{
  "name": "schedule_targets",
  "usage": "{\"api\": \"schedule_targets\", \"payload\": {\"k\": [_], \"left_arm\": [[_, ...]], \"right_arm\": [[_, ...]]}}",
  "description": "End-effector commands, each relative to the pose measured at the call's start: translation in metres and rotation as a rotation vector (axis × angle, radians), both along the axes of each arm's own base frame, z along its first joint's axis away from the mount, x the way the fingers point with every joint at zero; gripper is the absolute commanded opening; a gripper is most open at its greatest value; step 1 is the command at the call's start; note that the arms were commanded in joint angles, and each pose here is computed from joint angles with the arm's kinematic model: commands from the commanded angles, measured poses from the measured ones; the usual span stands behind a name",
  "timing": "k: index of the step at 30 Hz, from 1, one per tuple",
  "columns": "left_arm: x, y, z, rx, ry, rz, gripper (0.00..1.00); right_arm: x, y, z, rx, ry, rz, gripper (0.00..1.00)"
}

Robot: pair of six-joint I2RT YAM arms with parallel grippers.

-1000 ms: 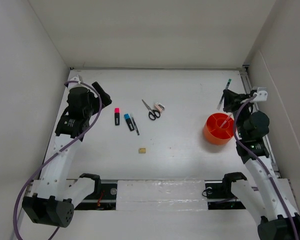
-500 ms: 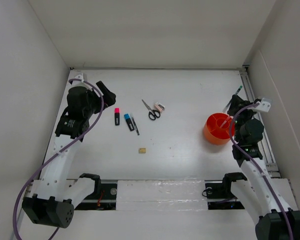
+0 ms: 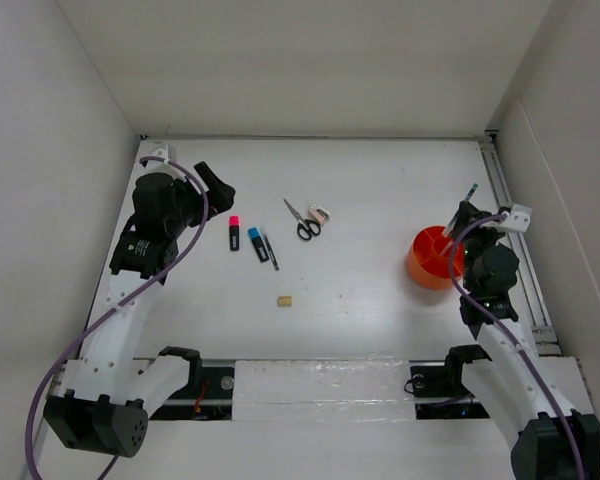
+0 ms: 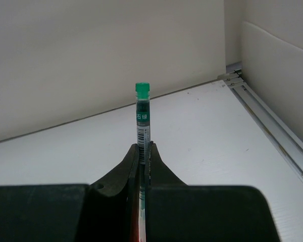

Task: Sort the stationery into containers
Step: Place the stationery into the container

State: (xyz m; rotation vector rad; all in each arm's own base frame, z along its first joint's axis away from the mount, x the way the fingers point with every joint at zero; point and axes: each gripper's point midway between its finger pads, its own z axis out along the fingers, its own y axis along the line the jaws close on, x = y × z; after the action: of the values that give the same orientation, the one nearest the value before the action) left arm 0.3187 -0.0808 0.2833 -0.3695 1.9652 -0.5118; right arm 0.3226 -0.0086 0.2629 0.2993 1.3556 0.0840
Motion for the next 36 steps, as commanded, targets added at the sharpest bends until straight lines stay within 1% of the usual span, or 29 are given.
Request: {"api": "schedule_targets", "payload": {"k": [1,9,11,18,23,27,28,29,31,33,34,36], "left_arm": [[-0.001,-0.003,0.010,-0.003,-0.050,-0.026,0.99],[-0.001,-0.005,0.012,-0.007,-0.058,-0.034,0.99],[-0.001,-0.005,0.012,-0.007,-0.058,-0.034,0.99],[-0.002,-0.008,0.012,-0.014,-0.057,-0.051,0.99],[-0.003,-0.009,0.008,-0.016,-0.048,-0.060,0.99],[-0.003,-0.009,0.008,-0.016,-0.048,-0.060,0.99],[-0.003,-0.009,0.008,-0.016,-0.048,-0.060,0.99],[-0.003,-0.009,0.008,-0.016,-0.048,-0.060,0.99],[-0.003,-0.009,0.008,-0.016,-0.048,-0.060,0.99],[-0.003,-0.009,0.008,-0.016,-0.048,-0.060,0.99],[-0.003,-0.009,0.008,-0.016,-0.048,-0.060,0.99],[-0.003,-0.009,0.008,-0.016,-0.048,-0.060,0.99]], "right_arm": [[-0.003,-0.003,0.016,-0.006,-0.075,-0.010,0.00],[-0.002,-0.007,0.005,-0.001,-0.051,-0.038,0.00],[-0.002,-0.007,-0.009,0.007,-0.026,-0.036,0.00],[-0.004,-0.012,-0.019,0.020,-0.007,-0.066,0.00],[-0.002,-0.007,-0.030,0.021,0.024,-0.060,0.00],[-0.004,-0.002,-0.028,0.021,0.018,-0.064,0.00],[-0.004,-0.003,-0.035,0.011,0.046,-0.084,0.00],[-0.003,-0.002,-0.030,0.015,0.036,-0.086,0.00],[0.000,-0.002,-0.038,-0.006,0.074,-0.100,0.00],[0.003,-0.001,-0.037,-0.006,0.085,-0.109,0.00],[0.003,-0.002,-0.045,-0.010,0.116,-0.129,0.00],[0.003,-0.004,-0.046,-0.009,0.117,-0.138,0.00]]}}
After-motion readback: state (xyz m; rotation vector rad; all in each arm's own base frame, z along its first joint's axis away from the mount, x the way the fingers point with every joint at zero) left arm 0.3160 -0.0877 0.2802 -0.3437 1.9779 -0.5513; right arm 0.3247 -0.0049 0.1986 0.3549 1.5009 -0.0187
